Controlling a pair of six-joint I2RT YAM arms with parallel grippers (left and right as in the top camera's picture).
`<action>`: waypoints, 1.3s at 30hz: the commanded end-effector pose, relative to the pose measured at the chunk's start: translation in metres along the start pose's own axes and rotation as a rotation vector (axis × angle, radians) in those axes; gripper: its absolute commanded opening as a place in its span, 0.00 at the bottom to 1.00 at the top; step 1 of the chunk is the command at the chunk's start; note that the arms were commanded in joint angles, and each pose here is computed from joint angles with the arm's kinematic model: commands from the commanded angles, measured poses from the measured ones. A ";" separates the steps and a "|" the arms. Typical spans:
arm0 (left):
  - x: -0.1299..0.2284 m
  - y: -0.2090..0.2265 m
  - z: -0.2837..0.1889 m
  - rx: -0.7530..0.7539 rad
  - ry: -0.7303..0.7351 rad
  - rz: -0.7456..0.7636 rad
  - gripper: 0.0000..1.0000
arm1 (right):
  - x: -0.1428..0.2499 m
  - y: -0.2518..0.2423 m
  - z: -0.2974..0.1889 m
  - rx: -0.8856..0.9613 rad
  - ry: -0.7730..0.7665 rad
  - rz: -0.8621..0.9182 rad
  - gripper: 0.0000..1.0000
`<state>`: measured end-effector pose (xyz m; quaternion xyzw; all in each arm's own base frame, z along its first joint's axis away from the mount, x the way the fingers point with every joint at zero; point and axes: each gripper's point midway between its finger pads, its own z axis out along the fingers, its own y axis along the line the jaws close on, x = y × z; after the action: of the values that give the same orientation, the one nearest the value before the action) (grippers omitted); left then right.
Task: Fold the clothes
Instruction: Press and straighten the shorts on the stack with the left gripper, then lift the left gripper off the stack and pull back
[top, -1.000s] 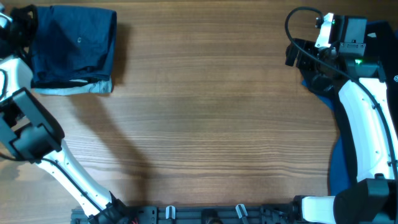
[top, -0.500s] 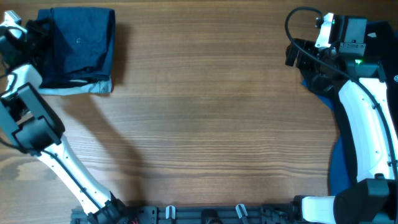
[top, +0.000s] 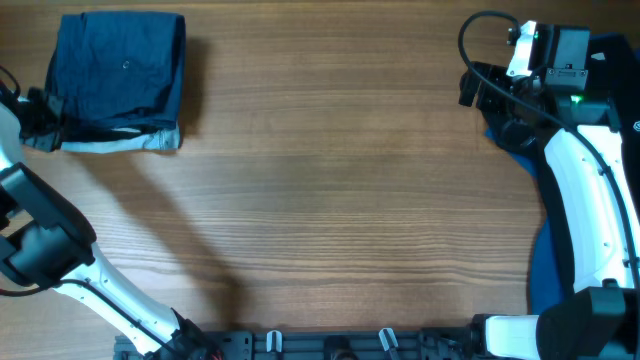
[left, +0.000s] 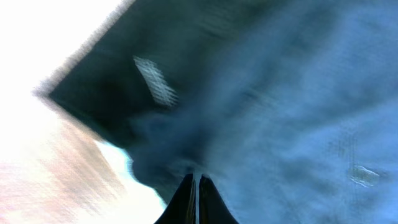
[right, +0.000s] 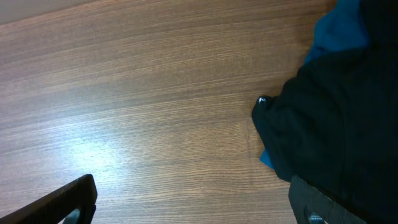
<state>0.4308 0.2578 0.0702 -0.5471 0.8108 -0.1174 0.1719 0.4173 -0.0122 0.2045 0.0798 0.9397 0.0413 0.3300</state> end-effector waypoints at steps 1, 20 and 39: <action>-0.017 0.036 0.000 -0.190 -0.097 0.031 0.04 | 0.005 -0.001 0.006 0.013 0.015 -0.006 1.00; 0.108 -0.055 -0.251 0.130 -0.207 0.233 0.08 | 0.005 -0.001 0.006 0.013 0.016 -0.006 1.00; 0.125 -0.046 -0.244 0.085 -0.134 0.237 1.00 | 0.005 -0.001 0.006 0.013 0.016 -0.006 1.00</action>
<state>0.3264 0.1266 0.2953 -0.4512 0.8469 -0.0920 0.2661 0.4173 -0.0122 0.2045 0.0798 0.9397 0.0413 0.3300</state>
